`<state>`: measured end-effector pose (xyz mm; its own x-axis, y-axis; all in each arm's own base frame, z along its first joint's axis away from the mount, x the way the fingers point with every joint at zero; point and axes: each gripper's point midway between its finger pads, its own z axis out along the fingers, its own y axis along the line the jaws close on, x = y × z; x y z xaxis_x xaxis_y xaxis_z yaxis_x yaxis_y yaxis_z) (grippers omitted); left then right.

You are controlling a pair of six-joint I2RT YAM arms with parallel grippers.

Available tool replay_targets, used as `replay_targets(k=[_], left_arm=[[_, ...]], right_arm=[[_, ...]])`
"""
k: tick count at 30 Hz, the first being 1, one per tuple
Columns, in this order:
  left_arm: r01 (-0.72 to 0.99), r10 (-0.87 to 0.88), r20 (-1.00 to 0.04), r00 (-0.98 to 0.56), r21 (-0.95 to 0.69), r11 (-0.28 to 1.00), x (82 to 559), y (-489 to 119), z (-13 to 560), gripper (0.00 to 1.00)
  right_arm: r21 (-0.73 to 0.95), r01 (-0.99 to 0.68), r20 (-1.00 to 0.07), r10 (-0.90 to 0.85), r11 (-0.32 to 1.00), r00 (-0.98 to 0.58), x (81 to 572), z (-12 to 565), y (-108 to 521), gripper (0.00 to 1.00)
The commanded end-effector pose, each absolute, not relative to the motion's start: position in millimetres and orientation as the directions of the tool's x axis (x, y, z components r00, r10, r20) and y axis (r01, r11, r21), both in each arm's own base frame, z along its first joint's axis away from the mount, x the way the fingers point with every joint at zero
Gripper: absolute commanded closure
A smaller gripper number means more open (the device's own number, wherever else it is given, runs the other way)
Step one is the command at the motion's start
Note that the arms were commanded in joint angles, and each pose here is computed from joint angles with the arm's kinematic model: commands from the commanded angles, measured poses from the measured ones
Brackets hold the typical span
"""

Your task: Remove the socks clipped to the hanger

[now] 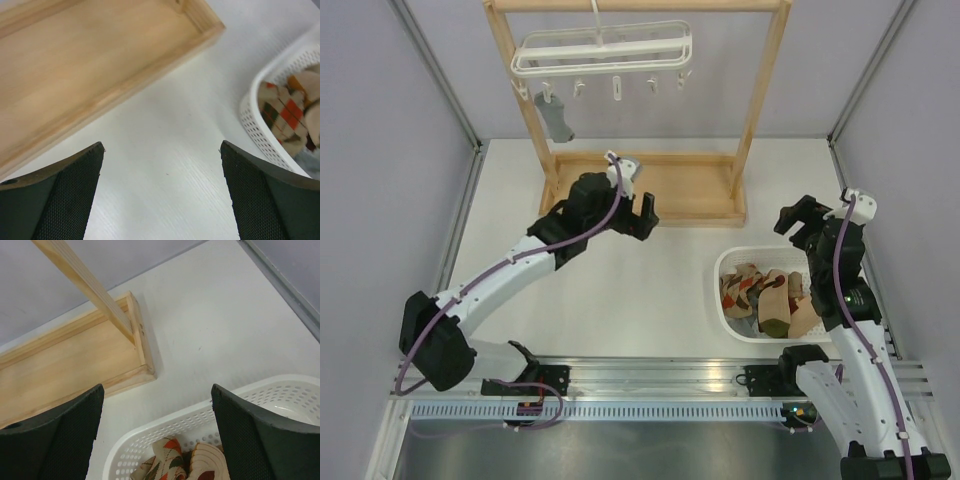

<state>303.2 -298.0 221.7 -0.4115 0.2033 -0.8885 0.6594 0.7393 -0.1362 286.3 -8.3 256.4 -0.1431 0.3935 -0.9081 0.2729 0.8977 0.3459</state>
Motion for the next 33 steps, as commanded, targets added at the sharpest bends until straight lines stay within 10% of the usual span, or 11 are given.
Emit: replay_targets(k=[1,13,33], left_arm=[[0.526,0.036,-0.911,-0.411,-0.205,0.825,328.3,-258.3,256.8,0.00],[-0.043,-0.186,-0.961,-0.203,-0.181,0.983,418.5,-116.9,306.7,0.00],[-0.155,-0.112,-0.988,0.102,-0.127,0.980,482.9,-86.1,336.5,0.00]], right_arm=[[0.387,0.213,-0.903,0.415,0.897,-0.107,293.3,269.7,0.4,0.09],[0.391,0.162,-0.901,0.413,0.906,-0.135,296.6,261.8,10.6,0.09],[0.435,0.074,-0.881,0.441,0.897,-0.171,306.9,249.3,30.9,0.09]])
